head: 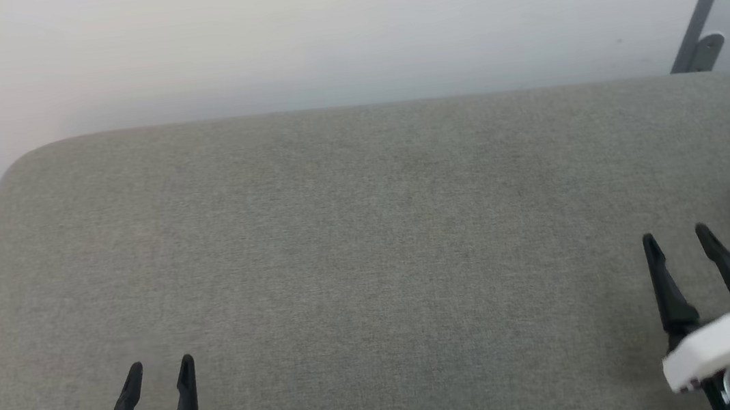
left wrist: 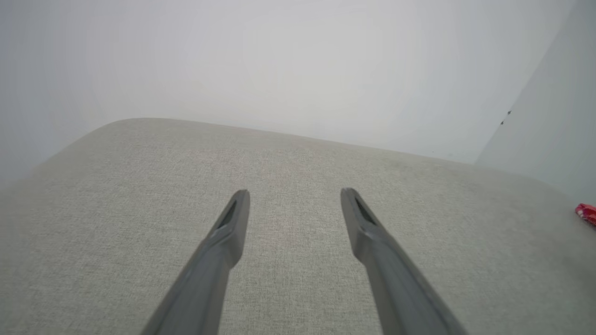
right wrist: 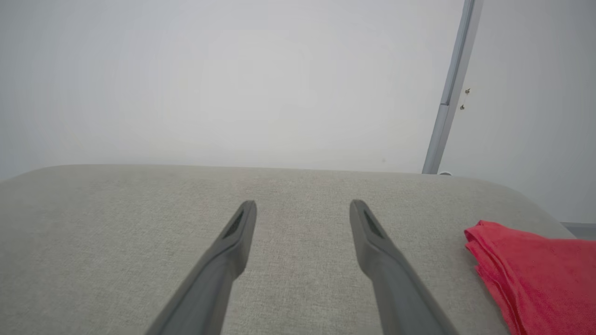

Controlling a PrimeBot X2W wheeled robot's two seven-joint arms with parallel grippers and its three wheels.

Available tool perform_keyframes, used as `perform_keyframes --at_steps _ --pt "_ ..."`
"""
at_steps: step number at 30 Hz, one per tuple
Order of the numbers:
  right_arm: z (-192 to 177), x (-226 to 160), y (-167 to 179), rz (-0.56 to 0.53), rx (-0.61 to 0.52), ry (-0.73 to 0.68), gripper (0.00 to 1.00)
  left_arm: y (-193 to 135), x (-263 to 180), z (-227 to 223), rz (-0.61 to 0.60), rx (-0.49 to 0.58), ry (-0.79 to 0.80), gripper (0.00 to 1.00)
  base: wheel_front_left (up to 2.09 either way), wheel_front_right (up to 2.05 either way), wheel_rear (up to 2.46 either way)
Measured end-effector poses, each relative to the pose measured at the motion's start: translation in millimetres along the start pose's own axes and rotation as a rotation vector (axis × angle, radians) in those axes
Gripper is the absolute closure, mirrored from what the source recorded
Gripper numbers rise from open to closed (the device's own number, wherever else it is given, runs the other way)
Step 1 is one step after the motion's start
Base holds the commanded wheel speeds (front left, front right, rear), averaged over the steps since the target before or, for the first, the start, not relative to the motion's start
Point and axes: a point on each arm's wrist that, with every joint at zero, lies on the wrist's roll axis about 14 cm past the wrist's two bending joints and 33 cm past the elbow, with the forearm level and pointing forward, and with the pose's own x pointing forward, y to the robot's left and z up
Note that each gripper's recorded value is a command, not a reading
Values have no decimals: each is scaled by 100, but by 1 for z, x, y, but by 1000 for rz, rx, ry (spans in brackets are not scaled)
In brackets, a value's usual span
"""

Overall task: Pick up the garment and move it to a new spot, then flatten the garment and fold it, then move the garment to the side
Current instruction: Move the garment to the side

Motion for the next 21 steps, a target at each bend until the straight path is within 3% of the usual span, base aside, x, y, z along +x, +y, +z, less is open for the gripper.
perform_keyframes --at_steps 21 --pt "19 -47 8 -51 41 -28 0 3 -22 23 28 7 -81 0 0 0 0"
